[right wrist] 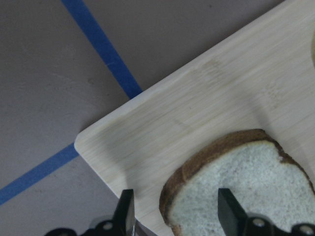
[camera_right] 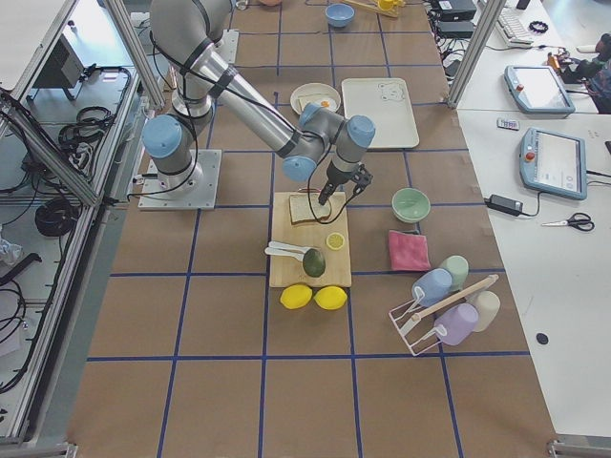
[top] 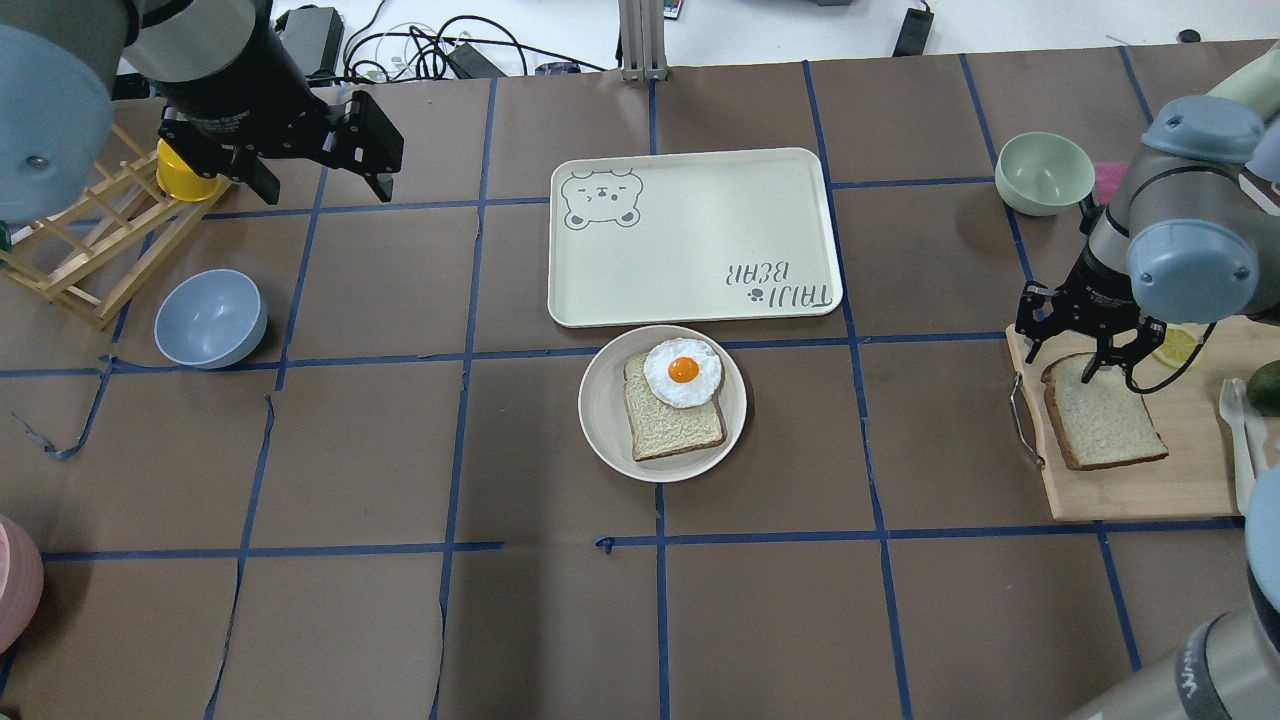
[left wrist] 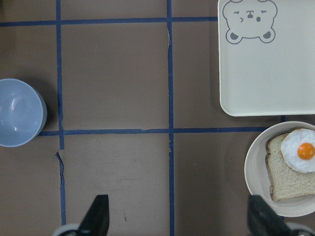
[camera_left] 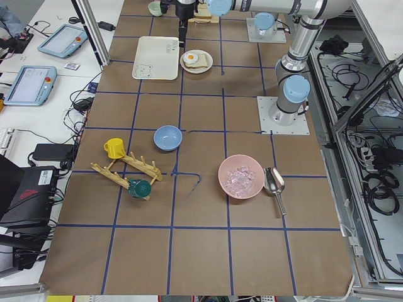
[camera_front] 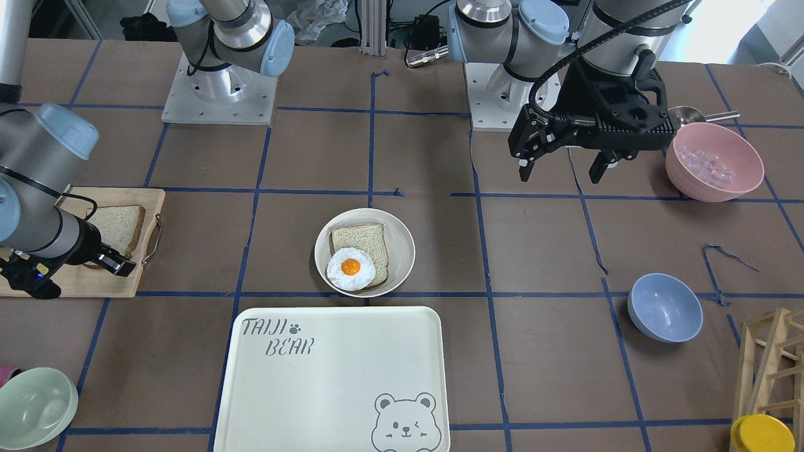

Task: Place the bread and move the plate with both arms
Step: 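Lower the right gripper and pinch the bread slice's crust edge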

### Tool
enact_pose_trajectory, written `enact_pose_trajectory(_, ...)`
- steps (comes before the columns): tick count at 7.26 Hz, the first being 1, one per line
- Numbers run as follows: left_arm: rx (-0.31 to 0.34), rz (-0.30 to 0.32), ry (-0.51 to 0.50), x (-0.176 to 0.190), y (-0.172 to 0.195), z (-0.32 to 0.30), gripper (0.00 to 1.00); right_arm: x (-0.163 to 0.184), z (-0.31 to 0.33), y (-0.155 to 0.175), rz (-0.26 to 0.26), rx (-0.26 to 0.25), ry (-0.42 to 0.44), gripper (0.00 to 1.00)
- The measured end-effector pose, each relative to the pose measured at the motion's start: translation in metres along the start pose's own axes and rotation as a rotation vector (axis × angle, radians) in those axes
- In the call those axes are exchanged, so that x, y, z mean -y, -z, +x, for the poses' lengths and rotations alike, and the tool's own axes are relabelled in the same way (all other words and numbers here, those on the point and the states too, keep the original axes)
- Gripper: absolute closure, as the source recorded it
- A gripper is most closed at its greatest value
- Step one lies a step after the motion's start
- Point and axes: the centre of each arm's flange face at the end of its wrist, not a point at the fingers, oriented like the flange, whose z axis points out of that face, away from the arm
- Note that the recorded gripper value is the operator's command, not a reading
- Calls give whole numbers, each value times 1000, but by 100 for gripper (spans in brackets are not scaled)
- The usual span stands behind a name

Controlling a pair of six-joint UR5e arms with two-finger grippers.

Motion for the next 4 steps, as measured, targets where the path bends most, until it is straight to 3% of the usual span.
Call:
enact_pose_trajectory(2, 0, 0, 0, 0, 0, 0, 0, 0, 0, -1, -2, -4, -1, 41)
enact_pose_trajectory(3, -1, 0, -1, 0, 0, 0, 0, 0, 1, -2, -4, -8, -2, 47)
enact_pose_trajectory(4, -1, 0, -1, 0, 0, 1, 0, 0, 1, -2, -6, -11, -4, 61)
